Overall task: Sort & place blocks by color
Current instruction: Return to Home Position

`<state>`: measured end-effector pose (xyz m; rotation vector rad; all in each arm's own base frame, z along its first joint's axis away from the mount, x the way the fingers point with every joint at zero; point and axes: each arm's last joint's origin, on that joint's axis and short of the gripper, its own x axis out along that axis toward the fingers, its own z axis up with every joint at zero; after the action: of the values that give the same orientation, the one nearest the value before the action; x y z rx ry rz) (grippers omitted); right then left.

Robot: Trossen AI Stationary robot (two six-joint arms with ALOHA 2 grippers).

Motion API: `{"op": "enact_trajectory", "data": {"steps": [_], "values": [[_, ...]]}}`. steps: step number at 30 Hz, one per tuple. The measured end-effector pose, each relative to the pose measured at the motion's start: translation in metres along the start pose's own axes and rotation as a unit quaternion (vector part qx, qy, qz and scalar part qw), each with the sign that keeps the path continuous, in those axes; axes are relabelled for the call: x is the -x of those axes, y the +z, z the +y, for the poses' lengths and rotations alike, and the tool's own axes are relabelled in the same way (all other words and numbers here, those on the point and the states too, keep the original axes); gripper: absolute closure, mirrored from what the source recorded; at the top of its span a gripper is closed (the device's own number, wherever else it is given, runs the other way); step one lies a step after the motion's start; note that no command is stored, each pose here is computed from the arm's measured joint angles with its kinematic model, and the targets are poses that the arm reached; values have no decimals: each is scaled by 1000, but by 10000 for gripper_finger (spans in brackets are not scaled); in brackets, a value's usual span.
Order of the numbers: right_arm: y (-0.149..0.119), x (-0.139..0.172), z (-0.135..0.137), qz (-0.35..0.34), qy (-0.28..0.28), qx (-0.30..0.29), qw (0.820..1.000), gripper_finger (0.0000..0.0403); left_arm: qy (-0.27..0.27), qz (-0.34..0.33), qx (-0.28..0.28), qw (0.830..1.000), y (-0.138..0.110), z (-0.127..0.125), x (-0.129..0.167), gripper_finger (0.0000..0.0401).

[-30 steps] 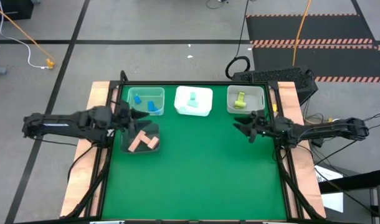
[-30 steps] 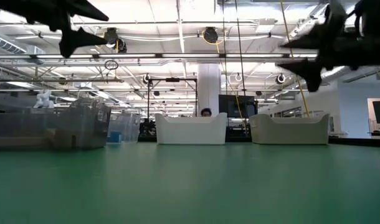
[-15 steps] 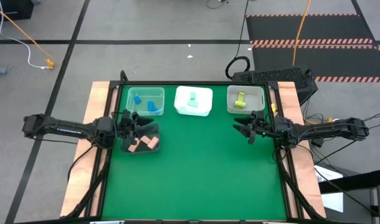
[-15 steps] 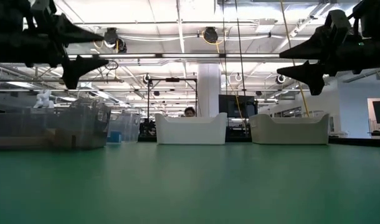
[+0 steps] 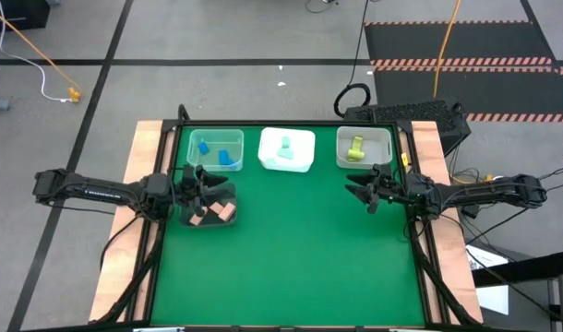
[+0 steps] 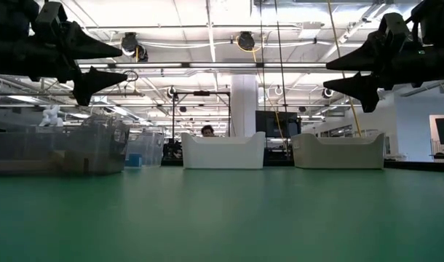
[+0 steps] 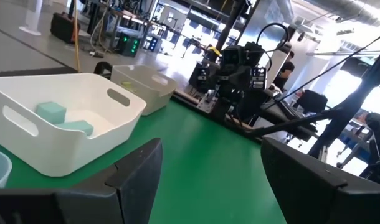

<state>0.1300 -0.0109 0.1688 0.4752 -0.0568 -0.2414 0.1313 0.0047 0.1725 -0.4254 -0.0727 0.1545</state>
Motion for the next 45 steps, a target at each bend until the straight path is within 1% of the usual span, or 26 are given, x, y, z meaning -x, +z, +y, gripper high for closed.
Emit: {"op": "enact_trajectory", "data": {"steps": [8,12,18,24,29,33,36,41,45], "values": [[0,0,0,0,0,0,1000,195,0,0,0,1000,0,0,0,130],[5,4,1,-21,9,-5,1000,195,0,0,0,1000,0,0,0,130],[17,9,-3,-72,-1,-11,997,195,-3,-16,2,1000,4,0,2,130],[35,18,-14,-156,-42,-12,987,195,16,-52,4,999,12,5,5,130],[49,29,-26,-232,-94,-2,968,195,51,-82,1,995,20,14,7,130],[59,38,-35,-287,-143,11,947,195,94,-108,-3,990,26,25,9,130],[64,46,-40,-321,-177,22,930,195,132,-132,-7,982,31,34,11,130],[71,57,-45,-371,-219,40,901,195,211,-170,-17,963,41,53,18,130],[76,66,-48,-407,-247,56,878,195,275,-206,-26,939,49,66,28,130]]}}
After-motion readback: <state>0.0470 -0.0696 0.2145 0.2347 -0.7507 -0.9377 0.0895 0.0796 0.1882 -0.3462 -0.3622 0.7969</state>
